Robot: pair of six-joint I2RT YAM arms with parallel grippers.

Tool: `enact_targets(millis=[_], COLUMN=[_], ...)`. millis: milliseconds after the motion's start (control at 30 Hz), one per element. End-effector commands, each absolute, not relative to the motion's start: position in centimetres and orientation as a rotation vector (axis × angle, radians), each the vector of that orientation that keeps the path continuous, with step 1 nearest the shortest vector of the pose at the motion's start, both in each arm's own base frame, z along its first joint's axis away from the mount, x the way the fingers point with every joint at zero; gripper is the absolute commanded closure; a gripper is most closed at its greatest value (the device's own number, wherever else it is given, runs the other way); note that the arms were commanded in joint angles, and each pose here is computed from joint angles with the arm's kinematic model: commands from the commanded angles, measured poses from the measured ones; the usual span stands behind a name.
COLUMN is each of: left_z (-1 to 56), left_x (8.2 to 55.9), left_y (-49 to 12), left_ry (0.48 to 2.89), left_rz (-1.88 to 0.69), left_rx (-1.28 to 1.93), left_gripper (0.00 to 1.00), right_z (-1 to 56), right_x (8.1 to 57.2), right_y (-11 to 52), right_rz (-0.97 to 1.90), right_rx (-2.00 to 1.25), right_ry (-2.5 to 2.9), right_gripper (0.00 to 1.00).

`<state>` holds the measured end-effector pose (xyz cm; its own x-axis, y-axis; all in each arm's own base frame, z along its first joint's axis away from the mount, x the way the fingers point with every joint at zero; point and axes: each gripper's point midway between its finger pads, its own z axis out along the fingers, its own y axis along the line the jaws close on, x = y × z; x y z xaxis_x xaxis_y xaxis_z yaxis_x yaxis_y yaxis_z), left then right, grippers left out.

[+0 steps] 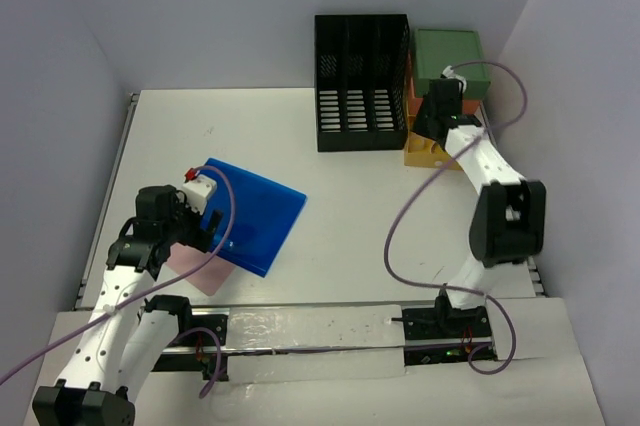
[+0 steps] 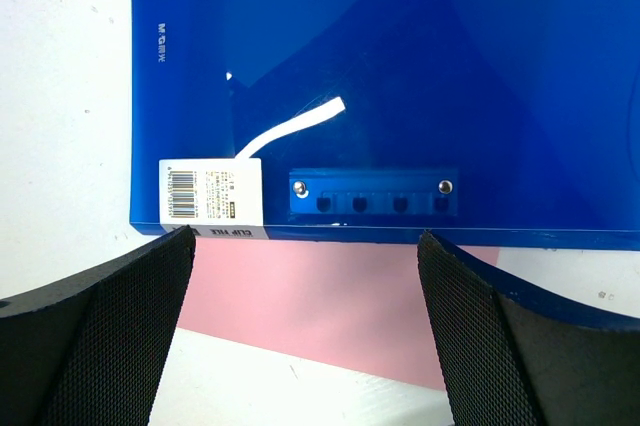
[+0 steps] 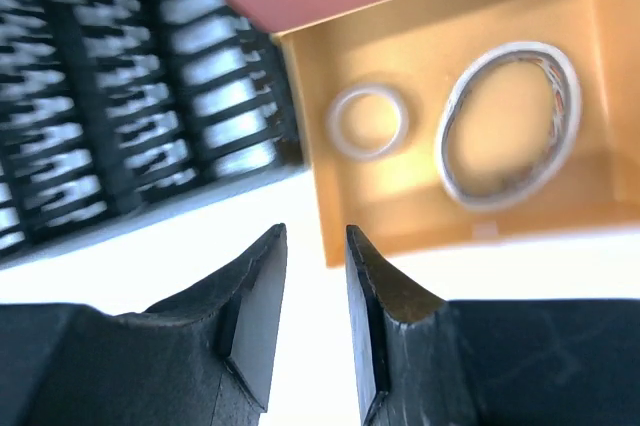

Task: Organize the desk

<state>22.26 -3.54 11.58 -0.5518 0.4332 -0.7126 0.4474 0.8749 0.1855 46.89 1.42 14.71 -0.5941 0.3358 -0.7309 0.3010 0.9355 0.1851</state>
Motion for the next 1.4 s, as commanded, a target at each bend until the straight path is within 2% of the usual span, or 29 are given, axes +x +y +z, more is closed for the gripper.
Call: enact_targets(millis=[0,200,300,400,800,1367], left_z=[12.7,12.8,12.9,12.9,12.4,10.8], left_x=[23.0,23.0,23.0,23.0,23.1,23.3], left_y=[-3.6,-3.6,-3.6,-3.5,-3.2,-2.7], left_ry=[2.170,2.168,2.165,2.164,2.189,2.267], left_rz=[-0.009,-0.008,-0.007,-0.003,0.009,0.017], left_rx=[0.618,0.614,0.613,0.610,0.598,0.583], left_gripper=[0.01,0.01,0.01,0.01,0.01,0.01], right_z=[20.3,12.8,9.4,8.5,3.7,4.3], right_x=[44.4,40.2,39.1,39.4,45.1,54.1], right_y=[1.4,-0.9,-2.4,-3.0,-6.3,-9.2], right_rz=[0.191,0.522,0.591,0.623,0.690,0.759], right_rx=[0.531,0.933,1.087,1.126,1.315,1.345], right_ry=[2.069,2.105,2.062,2.036,2.059,1.949], right_gripper=[0.63,0.68,0.70,0.70,0.72,0.72])
